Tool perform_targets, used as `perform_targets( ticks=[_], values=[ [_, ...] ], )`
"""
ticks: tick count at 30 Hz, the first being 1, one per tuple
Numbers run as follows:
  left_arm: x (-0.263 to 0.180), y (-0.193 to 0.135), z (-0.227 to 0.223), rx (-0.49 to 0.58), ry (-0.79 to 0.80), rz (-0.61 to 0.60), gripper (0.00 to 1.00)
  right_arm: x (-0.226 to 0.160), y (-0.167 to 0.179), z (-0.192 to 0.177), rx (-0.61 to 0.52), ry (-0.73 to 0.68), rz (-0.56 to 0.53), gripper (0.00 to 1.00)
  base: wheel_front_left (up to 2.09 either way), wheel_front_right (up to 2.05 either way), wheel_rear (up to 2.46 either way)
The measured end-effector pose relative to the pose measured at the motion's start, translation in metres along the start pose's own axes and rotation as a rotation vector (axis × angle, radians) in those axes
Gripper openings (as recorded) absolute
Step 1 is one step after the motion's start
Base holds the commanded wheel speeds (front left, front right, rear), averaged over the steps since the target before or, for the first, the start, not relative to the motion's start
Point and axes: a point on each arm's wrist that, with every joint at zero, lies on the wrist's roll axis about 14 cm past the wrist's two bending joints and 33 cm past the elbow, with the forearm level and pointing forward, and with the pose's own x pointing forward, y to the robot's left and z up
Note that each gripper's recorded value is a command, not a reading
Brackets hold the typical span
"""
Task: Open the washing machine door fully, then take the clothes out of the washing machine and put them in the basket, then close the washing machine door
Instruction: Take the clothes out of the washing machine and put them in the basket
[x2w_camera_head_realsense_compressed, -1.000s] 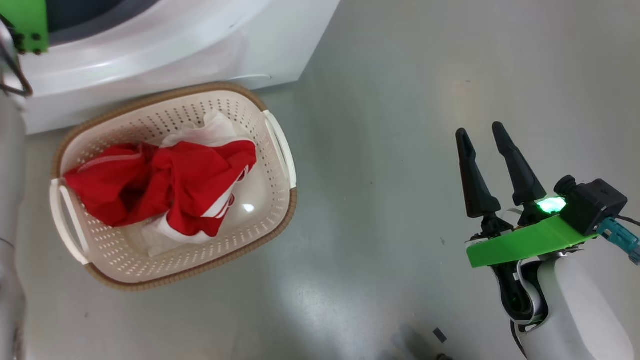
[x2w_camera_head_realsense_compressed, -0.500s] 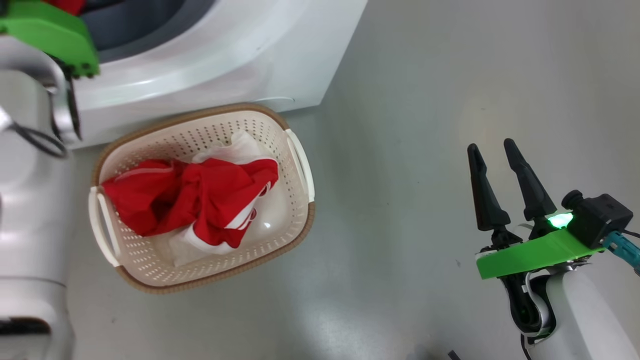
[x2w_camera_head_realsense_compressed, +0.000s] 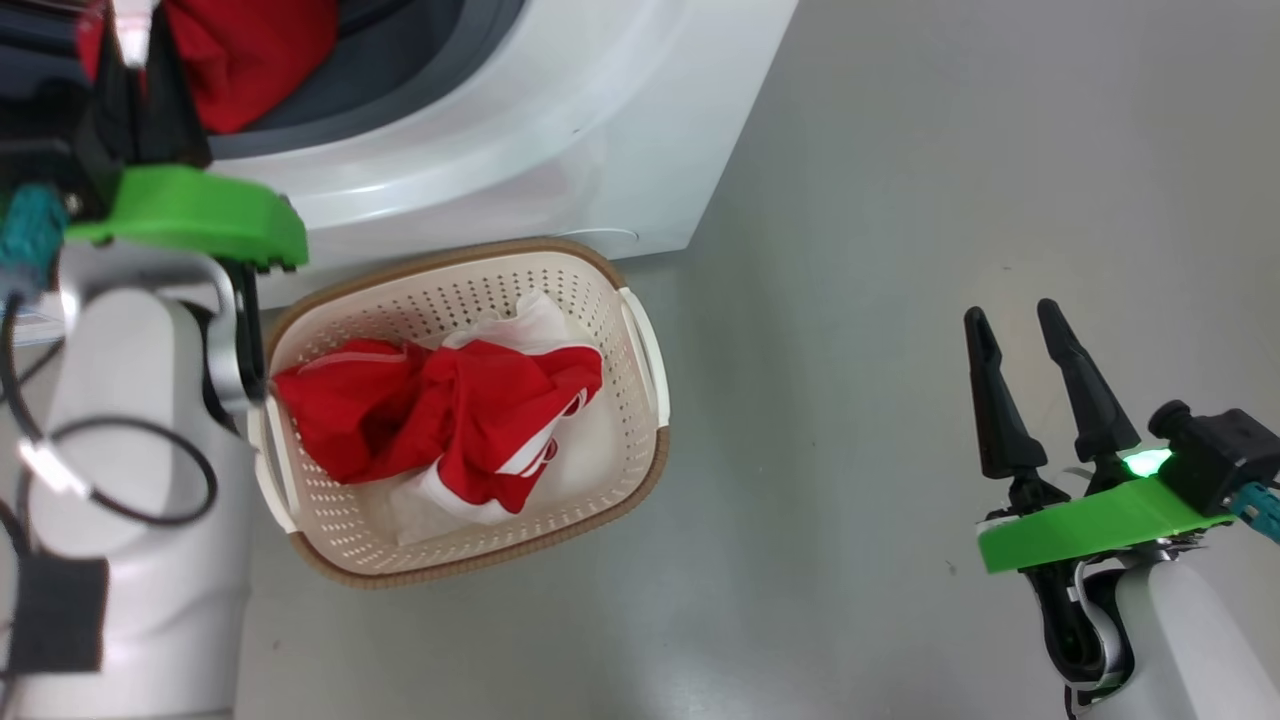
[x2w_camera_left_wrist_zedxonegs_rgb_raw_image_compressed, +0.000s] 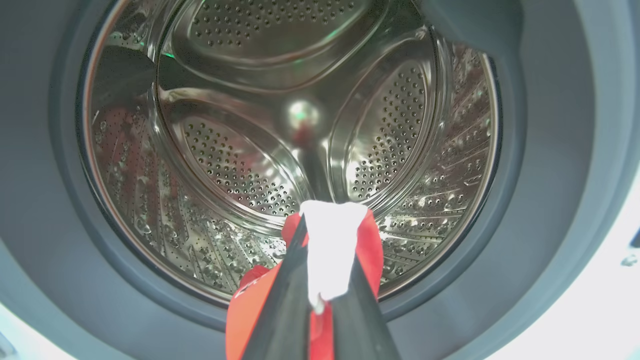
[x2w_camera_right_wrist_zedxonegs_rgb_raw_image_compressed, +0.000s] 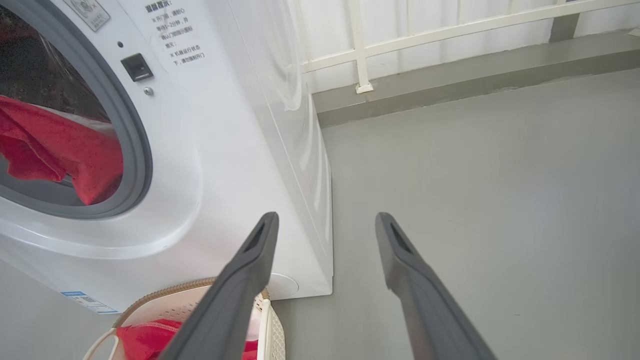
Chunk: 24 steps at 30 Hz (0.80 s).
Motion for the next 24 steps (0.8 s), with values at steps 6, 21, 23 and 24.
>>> perform_targets(
  ticks=[6,21,23,24],
  values=[
    [-0.022,0.005,0.016,-0.029,-0.058,0.011,0.00,-0.004,-0.002,-0.001,-0.001,0.004,-0.005,1.00,0.00,0.00,0.00],
    [-0.062,0.017,0.067,-0.058,-0.222,0.026,0.00,-0.002,0.008,0.000,-0.025,0.003,0.036,1.00,0.00,0.00,0.00],
    [-0.065,0.014,0.079,-0.071,-0.257,0.017,0.00,-0.002,0.009,0.001,-0.024,0.002,0.038,1.00,0.00,0.00,0.00],
    [-0.067,0.012,0.084,-0.076,-0.272,0.010,0.00,-0.003,0.009,0.000,-0.024,0.003,0.038,1.00,0.00,0.00,0.00]
  ],
)
